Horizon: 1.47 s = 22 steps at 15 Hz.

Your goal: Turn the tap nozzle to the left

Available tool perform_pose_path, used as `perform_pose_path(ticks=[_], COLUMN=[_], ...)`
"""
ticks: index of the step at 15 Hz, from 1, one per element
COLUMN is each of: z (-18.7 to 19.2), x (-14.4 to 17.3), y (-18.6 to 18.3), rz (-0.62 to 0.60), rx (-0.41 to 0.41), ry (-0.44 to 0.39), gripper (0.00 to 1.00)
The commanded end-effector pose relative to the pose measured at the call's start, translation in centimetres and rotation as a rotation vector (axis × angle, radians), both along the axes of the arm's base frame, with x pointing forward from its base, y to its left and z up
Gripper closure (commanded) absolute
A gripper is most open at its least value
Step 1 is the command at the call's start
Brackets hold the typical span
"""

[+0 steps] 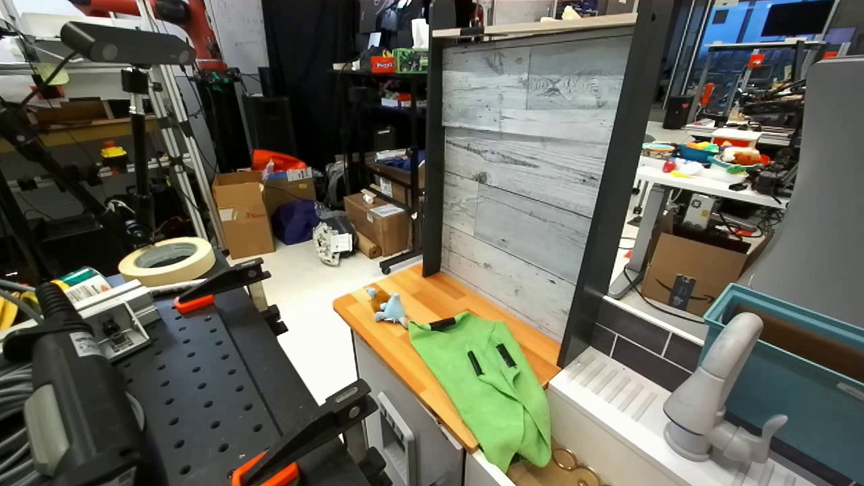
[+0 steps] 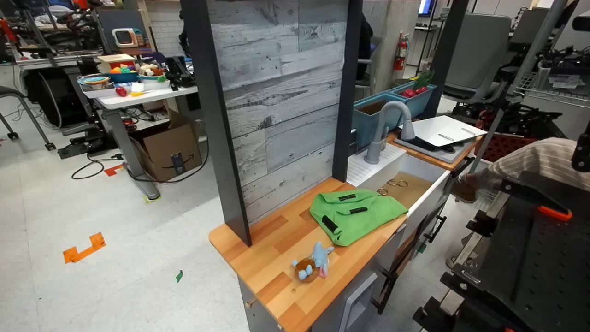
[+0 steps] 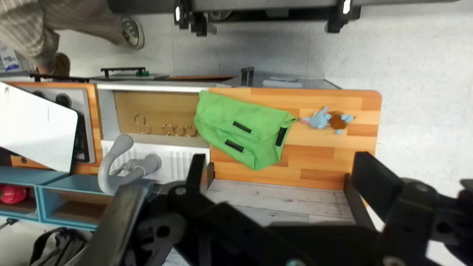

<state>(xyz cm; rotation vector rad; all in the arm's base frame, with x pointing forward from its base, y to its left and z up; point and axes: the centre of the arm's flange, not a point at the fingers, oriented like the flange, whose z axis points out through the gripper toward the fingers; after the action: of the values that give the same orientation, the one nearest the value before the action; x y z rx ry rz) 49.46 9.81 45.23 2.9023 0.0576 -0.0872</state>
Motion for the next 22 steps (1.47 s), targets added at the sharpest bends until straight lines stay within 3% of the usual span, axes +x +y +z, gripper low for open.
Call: perform_pose_path(ticks=[1, 5, 9, 14, 22], z=[-3.4, -7.8, -13.3, -18.7, -24.6], x=[4.3, 7.9, 9.6, 11.8, 13.7], y=[-6.3, -14.0, -20.3, -27.2, -35.8], rz=[0.111, 0.219, 0.267, 0.212, 0.083], rx=[0.032, 0.095, 0.16, 0.264, 0.28], ry=[-0.062, -0.086, -0.049, 0.012, 0.095], gripper=[0.0, 0.0, 0.0, 0.0, 0.0])
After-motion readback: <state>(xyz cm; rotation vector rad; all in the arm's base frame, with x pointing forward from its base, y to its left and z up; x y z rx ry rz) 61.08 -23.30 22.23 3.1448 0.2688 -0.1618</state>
